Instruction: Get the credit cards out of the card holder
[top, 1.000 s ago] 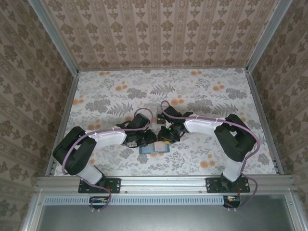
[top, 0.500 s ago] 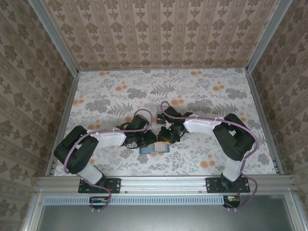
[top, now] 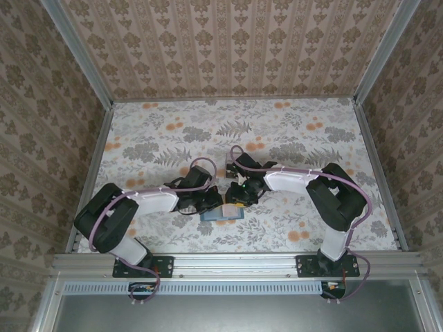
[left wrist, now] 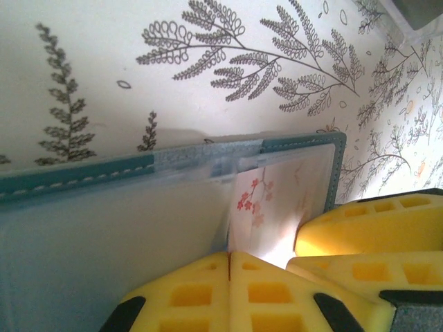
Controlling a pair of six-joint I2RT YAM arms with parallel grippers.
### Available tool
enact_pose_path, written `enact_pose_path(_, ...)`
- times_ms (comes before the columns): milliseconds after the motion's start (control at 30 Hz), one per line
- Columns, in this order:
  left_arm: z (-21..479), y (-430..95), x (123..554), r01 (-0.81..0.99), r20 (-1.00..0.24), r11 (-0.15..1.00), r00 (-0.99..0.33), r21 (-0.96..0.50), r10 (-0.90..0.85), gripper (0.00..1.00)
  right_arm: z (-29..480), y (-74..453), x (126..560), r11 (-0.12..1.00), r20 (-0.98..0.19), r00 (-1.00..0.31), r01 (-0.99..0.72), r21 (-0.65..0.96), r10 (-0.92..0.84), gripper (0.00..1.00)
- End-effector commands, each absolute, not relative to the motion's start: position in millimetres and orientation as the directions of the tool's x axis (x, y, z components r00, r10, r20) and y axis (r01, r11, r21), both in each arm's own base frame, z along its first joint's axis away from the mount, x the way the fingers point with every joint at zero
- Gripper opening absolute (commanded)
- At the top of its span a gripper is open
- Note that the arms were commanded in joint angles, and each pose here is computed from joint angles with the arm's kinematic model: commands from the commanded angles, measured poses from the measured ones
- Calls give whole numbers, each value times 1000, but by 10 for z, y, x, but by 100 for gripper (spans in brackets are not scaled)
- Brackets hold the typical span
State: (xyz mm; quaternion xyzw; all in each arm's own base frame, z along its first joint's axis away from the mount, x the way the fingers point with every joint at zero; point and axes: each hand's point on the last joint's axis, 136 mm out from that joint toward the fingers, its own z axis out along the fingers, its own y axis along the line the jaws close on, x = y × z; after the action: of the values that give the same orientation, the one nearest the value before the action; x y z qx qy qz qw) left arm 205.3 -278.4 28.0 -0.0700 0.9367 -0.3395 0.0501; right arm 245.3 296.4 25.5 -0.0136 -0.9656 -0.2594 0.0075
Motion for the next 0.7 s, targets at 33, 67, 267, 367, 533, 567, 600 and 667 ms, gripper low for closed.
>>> enact_pose_path(33,249,-2574,1984,-103,-54,801,-985,-590,-166,3,122,2757,2352,917,39,-999,33,398,19,39)
enact_pose_path(67,251,-2549,1975,-104,-55,805,-984,-584,-167,2,123,2751,2356,918,36,-999,31,395,18,39)
enact_pose_path(267,323,-2422,1933,-97,-73,824,-983,-559,-166,2,116,2720,2347,925,37,-999,27,379,14,42)
enact_pose_path(367,386,-2396,1933,-90,-85,825,-983,-558,-164,2,131,2731,2353,923,35,-999,24,383,11,42)
enact_pose_path(533,456,-2307,1949,-62,-110,869,-985,-491,-132,2,140,2745,2358,922,36,-999,20,387,7,41)
enact_pose_path(567,470,-2307,1951,-51,-113,876,-986,-480,-119,2,150,2748,2360,921,35,-999,19,388,6,41)
enact_pose_path(600,486,-2308,1961,-44,-115,880,-987,-472,-111,2,150,2750,2362,921,35,-999,18,388,5,41)
enact_pose_path(667,525,-2319,1976,-29,-123,888,-988,-459,-96,2,155,2753,2359,921,36,-999,18,390,4,41)
